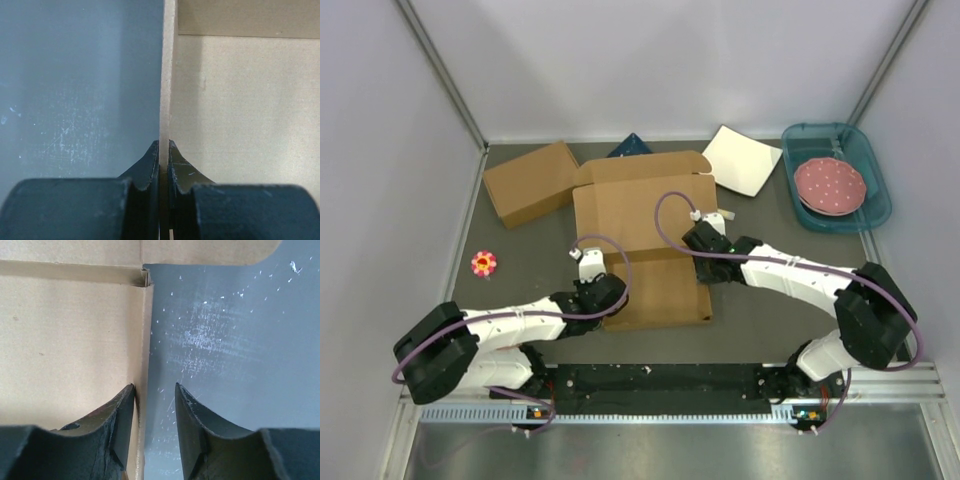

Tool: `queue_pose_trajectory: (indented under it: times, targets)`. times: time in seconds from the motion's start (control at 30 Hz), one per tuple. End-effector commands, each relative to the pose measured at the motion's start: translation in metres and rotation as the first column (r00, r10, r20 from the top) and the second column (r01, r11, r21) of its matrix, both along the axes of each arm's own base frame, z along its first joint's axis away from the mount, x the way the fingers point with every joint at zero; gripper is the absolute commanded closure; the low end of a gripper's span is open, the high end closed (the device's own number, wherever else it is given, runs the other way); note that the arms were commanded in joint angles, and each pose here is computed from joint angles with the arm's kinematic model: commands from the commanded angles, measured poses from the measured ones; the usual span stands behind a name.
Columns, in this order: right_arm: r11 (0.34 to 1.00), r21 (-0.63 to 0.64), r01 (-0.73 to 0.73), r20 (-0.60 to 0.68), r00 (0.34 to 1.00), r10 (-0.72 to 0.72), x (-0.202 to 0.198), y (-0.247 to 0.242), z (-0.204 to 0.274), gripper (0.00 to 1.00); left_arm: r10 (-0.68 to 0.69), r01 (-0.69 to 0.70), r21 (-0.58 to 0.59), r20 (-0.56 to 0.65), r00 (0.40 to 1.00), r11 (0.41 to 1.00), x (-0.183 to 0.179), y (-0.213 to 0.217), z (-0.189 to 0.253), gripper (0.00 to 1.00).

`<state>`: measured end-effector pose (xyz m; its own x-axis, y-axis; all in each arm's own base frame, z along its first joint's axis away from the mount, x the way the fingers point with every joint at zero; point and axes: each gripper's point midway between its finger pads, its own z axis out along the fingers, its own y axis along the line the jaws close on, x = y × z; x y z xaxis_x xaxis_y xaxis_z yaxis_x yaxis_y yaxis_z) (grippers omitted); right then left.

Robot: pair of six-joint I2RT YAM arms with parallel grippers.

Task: Fold the paper box

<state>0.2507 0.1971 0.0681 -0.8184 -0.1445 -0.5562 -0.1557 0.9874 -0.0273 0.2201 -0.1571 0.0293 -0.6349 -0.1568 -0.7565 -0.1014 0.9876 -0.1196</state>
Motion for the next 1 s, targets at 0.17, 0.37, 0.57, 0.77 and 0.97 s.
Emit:
queue_pose_trajectory:
  times: [0.17,0.37,0.57,0.77,0.97]
  targets:
    - [0.986,-0.164,-0.003,-0.047,0.999,-0.005,-0.01,-0.027,-0.037,0.88,0.043,-0.043,0.016,0.053,0.998,0.999,0.011,-0.002,0.014,1.0]
    - [0.973,-0.228,-0.021,-0.055,0.998,0.008,-0.013,-0.034,-0.046,1.0,0.039,-0.04,0.019,0.049,0.998,0.999,0.009,-0.004,0.012,1.0]
    - [0.952,-0.306,-0.027,-0.1,0.995,-0.004,-0.025,-0.041,-0.063,1.0,0.048,-0.049,0.008,0.055,0.997,0.999,0.009,-0.005,0.012,1.0]
    - [0.939,-0.343,-0.037,-0.157,0.987,-0.018,-0.045,-0.043,-0.087,1.0,0.049,-0.05,0.013,0.058,0.997,0.999,0.008,-0.004,0.012,1.0]
    - [0.948,-0.318,-0.028,-0.273,0.96,-0.063,-0.071,-0.043,-0.107,1.0,0.051,-0.052,0.009,0.06,0.997,0.999,0.007,-0.004,0.011,1.0]
